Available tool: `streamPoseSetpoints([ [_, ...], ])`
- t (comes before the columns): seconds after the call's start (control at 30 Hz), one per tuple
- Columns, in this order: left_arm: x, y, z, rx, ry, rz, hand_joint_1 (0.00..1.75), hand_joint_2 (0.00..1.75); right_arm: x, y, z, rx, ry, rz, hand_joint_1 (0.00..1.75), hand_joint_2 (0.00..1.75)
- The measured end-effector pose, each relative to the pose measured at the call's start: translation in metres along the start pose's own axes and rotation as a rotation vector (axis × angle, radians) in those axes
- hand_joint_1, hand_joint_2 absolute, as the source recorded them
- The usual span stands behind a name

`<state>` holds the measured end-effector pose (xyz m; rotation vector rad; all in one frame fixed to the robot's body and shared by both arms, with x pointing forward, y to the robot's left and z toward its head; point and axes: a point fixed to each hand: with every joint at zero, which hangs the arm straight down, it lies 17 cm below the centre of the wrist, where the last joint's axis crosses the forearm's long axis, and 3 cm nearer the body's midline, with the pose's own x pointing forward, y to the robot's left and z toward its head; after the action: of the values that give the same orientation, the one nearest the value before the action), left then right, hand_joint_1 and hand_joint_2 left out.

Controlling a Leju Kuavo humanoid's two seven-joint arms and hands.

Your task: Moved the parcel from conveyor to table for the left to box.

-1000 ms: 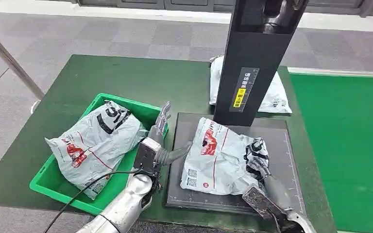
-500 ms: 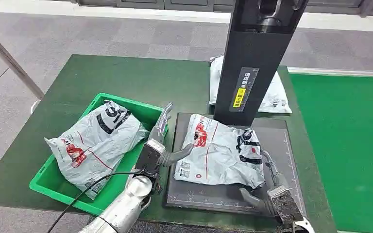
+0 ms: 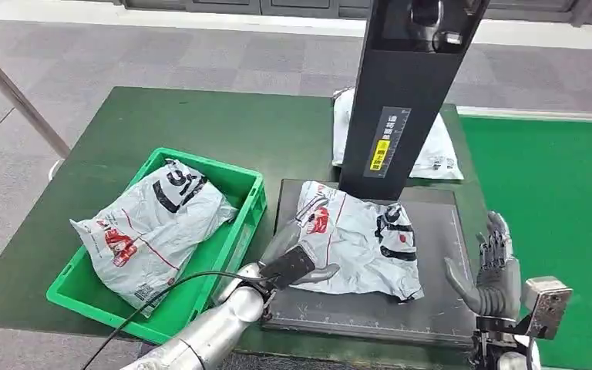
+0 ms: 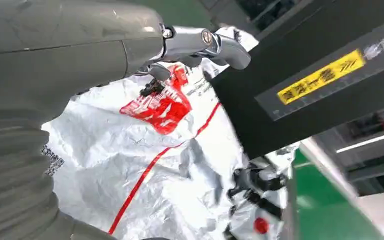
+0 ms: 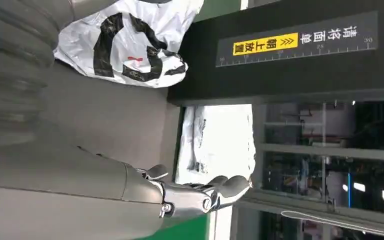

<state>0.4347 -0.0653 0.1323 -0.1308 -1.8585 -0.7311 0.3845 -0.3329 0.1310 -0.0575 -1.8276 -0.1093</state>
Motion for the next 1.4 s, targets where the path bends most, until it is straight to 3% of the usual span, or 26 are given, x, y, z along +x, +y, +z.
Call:
streamPoseSetpoints([
  [0.2, -0.027, -0.037, 0.010, -0.141, 0.094, -0.170, 0.00, 1.75, -0.007, -0.036, -0.008, -0.095, 0.022, -0.069, 0.00, 1.75],
  [0.27, -0.044, -0.050, 0.019, -0.185, 0.151, -0.274, 0.38, 1.75, -0.015, -0.045, -0.009, -0.132, 0.037, -0.063, 0.00, 1.75],
  [0.43, -0.063, -0.073, 0.030, -0.306, 0.201, -0.519, 0.38, 1.75, -0.031, -0.049, -0.010, -0.159, 0.065, -0.041, 0.00, 1.75],
  [0.93, -0.062, -0.080, 0.027, -0.351, 0.183, -0.586, 0.38, 1.75, -0.051, -0.047, -0.007, -0.175, 0.110, -0.055, 0.00, 1.75],
  [0.97, -0.062, -0.080, 0.027, -0.352, 0.184, -0.587, 1.75, 1.75, -0.051, -0.046, -0.006, -0.175, 0.112, -0.056, 0.00, 1.75],
  [1.4, -0.063, -0.069, 0.021, -0.320, 0.173, -0.709, 1.75, 1.75, -0.056, -0.038, -0.005, -0.157, 0.123, -0.018, 0.00, 1.75],
])
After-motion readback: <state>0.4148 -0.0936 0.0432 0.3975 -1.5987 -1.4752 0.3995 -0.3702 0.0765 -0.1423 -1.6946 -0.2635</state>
